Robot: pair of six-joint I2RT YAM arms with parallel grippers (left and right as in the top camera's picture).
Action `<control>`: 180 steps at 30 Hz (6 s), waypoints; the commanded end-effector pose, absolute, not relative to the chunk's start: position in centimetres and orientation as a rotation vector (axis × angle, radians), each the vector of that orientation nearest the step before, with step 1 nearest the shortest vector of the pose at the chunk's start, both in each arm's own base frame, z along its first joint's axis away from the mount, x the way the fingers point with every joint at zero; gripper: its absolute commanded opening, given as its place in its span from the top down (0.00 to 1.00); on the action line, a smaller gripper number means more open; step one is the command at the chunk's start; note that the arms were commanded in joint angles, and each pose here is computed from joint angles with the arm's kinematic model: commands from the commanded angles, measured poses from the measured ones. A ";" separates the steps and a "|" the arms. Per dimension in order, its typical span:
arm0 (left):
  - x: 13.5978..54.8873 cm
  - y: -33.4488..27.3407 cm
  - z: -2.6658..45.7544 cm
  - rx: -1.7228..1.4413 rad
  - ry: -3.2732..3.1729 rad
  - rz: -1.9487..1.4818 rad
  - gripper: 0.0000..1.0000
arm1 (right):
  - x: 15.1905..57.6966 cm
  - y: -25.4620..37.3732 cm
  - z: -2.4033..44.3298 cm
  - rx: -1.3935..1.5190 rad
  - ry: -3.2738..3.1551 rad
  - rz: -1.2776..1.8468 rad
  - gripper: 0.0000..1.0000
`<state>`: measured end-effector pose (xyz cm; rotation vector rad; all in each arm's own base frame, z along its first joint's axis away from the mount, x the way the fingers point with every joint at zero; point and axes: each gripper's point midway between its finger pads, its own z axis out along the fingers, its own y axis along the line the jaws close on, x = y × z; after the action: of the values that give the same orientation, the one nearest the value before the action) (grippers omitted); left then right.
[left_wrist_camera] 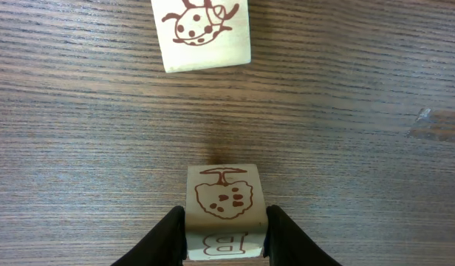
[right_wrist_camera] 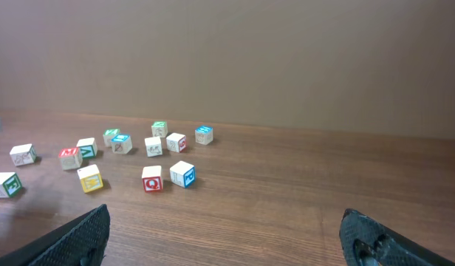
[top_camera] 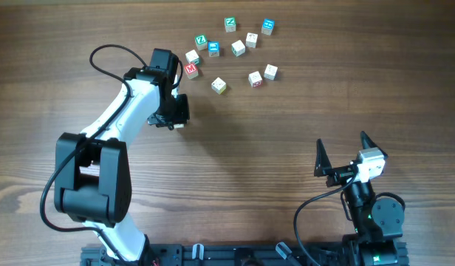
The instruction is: Form a tower
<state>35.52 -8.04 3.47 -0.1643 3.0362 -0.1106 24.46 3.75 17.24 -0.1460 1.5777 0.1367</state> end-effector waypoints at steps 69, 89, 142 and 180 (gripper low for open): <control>35.9 -7.1 2.0 -0.120 3.011 -0.017 0.59 | 24.4 3.9 17.4 -0.167 1.566 0.136 0.00; 35.9 -7.2 0.8 -0.120 3.004 -0.025 0.64 | 24.4 3.9 17.4 -0.167 1.566 0.136 0.00; 35.1 -6.4 0.7 -0.123 3.033 0.039 0.55 | 24.4 3.9 17.4 -0.166 1.569 0.136 0.00; 38.5 -6.2 9.3 -0.137 2.727 0.007 0.02 | 24.4 3.9 17.4 -0.167 1.569 0.135 0.00</control>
<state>37.66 -6.18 7.03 -0.1438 2.8169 0.0102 24.45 3.76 17.24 -0.1463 1.5777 0.1370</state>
